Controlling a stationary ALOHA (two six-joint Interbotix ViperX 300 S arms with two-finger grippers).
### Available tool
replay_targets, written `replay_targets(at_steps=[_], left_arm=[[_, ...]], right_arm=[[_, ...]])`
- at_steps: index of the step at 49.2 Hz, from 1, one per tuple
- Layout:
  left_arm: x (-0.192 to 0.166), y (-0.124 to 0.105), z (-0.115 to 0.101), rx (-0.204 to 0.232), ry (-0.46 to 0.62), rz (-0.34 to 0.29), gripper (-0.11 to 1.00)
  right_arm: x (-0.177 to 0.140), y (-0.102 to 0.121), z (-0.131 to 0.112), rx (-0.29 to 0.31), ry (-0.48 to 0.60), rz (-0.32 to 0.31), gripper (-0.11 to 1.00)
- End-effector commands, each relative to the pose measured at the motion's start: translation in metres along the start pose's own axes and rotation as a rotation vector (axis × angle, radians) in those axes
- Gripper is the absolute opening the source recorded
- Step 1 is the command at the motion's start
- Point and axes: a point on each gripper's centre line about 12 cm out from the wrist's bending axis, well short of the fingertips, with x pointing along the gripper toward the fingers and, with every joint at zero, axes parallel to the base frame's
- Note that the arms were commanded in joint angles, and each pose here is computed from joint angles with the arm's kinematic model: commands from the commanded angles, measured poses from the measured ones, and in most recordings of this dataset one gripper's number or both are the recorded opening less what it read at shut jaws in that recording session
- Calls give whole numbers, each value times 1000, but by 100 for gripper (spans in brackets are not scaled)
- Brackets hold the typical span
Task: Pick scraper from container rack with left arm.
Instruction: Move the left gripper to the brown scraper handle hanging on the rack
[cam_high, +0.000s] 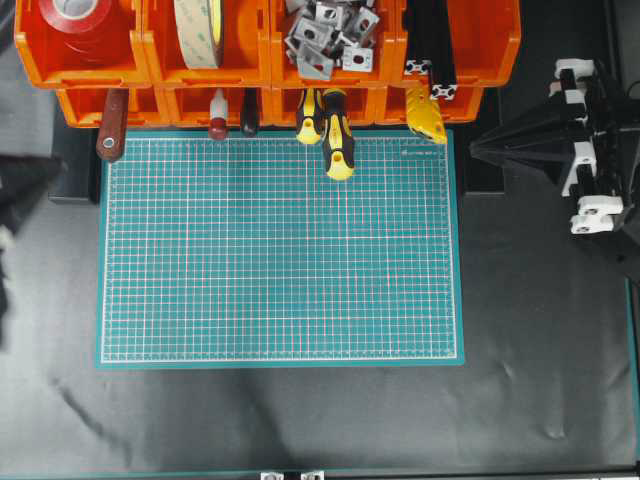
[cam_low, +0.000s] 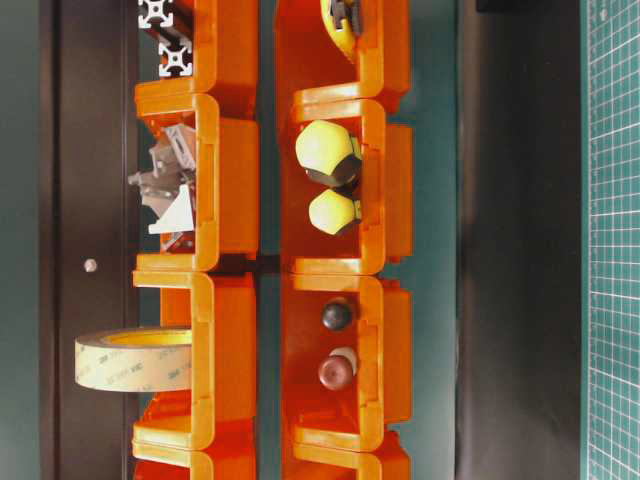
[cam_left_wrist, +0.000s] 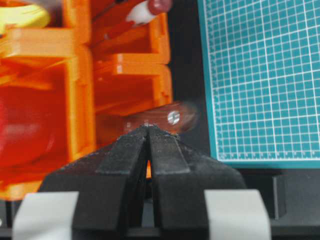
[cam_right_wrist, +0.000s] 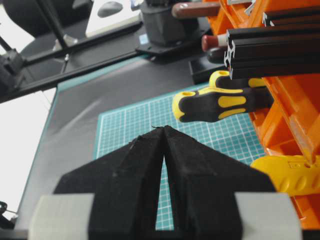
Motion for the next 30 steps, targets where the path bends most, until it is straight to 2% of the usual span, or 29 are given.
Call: replay_targets(at_steps=[1, 6, 9, 24, 26, 30], left_arm=[[6, -5, 5, 28, 40, 82, 0], [14, -15, 6, 65, 80, 104, 0], [17, -19, 7, 73, 85, 106, 0], [23, -24, 6, 72, 41, 68, 2], [24, -24, 4, 73, 47, 71, 6], [30, -24, 1, 75, 55, 72, 26]], right_arm=[[2, 4, 14, 8, -33, 9, 0], [2, 4, 14, 14, -31, 8, 0], [2, 4, 14, 16, -31, 10, 0], [2, 4, 14, 17, -31, 10, 0], [2, 4, 13, 17, -29, 9, 0], [2, 5, 12, 16, -24, 14, 0]])
